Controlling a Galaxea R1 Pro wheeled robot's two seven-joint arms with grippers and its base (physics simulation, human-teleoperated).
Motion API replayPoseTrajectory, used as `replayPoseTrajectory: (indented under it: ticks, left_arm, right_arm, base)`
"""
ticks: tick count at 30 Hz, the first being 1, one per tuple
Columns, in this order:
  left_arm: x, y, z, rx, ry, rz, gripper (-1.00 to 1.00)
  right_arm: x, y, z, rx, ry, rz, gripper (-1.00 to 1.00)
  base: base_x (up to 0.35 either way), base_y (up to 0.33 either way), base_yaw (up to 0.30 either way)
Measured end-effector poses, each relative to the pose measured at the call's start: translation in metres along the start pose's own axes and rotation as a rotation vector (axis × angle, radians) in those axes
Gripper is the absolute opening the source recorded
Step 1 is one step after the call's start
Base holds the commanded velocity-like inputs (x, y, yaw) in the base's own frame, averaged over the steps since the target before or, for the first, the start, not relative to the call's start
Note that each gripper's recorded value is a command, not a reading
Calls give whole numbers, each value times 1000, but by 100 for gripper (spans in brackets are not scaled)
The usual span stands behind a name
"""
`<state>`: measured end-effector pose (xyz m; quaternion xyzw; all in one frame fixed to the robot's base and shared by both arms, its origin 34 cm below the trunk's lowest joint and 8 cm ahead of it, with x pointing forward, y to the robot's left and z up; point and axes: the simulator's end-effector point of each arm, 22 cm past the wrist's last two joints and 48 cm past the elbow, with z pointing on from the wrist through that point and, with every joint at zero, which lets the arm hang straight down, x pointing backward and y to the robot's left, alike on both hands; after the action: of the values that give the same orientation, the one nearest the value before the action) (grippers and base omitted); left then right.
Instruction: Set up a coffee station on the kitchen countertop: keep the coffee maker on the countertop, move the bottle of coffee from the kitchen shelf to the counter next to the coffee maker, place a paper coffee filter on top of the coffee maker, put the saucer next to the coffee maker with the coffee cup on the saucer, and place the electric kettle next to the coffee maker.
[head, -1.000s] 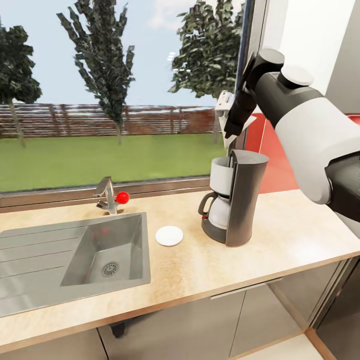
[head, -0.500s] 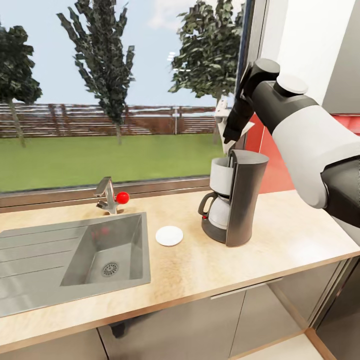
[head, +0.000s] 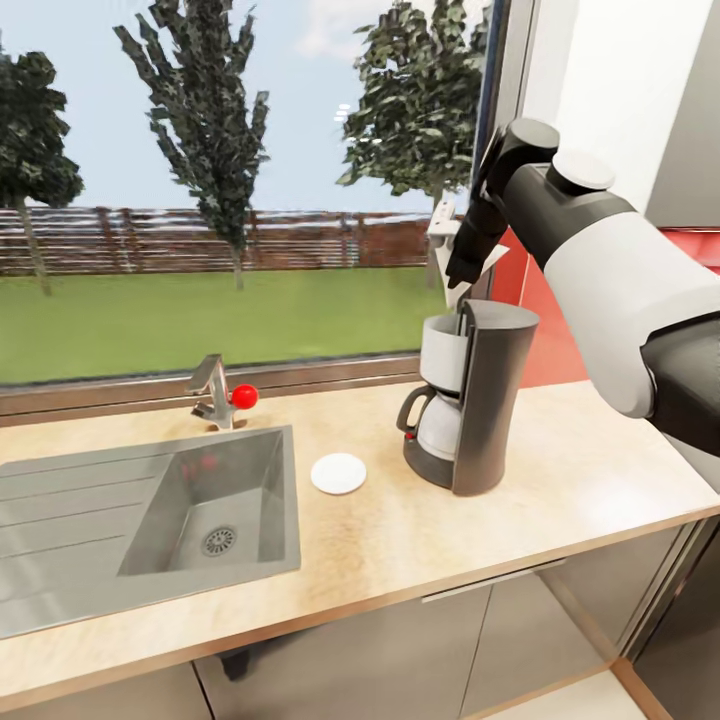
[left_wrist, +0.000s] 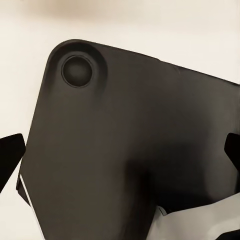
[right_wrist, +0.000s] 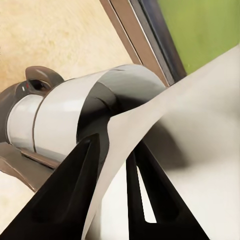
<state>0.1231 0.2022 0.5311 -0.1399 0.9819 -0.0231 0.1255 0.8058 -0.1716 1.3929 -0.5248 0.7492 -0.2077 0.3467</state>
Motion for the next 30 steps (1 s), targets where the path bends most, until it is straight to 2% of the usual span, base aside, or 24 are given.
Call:
replayPoseTrajectory:
  ticks: [30]
  left_arm:
    - [0,1,0,-2,1,-2,100]
  right_arm:
    - [2,3,5,-8,3,1,-100]
  base:
    - [46,0,0]
